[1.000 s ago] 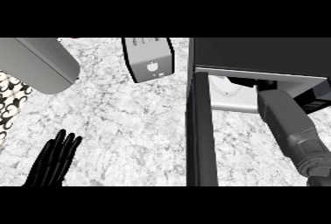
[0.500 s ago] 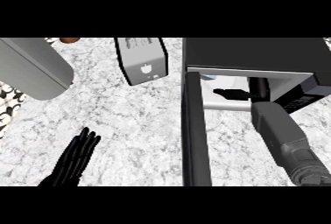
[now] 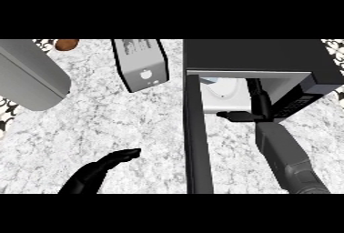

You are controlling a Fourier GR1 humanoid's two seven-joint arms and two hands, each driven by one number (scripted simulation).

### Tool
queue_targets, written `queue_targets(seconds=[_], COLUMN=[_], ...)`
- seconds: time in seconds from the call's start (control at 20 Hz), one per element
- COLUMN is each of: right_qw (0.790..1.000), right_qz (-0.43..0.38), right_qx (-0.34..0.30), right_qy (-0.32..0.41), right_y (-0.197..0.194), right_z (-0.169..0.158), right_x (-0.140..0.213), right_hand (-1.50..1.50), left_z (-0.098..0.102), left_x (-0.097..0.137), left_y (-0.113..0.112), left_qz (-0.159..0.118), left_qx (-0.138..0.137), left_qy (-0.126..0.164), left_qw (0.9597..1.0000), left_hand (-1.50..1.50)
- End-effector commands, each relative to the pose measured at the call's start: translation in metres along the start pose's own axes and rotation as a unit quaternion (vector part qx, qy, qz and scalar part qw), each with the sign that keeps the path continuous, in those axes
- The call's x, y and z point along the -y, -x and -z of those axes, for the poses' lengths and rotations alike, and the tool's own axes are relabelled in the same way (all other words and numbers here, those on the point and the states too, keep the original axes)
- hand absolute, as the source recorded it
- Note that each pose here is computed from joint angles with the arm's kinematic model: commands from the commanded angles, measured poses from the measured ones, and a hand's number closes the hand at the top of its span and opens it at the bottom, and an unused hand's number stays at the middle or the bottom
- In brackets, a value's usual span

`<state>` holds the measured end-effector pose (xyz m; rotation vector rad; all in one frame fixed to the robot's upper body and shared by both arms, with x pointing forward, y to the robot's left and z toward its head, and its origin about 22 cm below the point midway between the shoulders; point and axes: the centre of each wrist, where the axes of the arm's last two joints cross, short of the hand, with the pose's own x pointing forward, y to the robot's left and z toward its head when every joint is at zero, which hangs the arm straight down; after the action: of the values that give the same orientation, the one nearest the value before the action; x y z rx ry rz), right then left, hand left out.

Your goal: Pick up the milk, place it into the microwave and close the microwave

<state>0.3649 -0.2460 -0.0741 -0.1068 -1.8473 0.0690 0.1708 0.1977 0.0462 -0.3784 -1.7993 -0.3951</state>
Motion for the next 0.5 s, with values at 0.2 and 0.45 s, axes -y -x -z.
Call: queue_targets(seconds=[0.2,0.45], right_qw=[1.0,1.0], right_qz=[0.012,0.006], right_qx=[0.009,0.001], right_qy=[-0.006,-0.013], right_y=[0.026,0.035], right_z=[-0.057,-0.098], right_x=[0.03,0.039], right_hand=[-1.5,-1.5], left_z=[0.041,0.032], left_x=[0.023,0.036], left_y=[0.015,0.039], left_qz=[0.025,0.049], left_qx=[-0.02,-0.045], left_qy=[0.049,0.064], left_qw=[0.9983,0.9957], left_hand=[1.5,1.5])
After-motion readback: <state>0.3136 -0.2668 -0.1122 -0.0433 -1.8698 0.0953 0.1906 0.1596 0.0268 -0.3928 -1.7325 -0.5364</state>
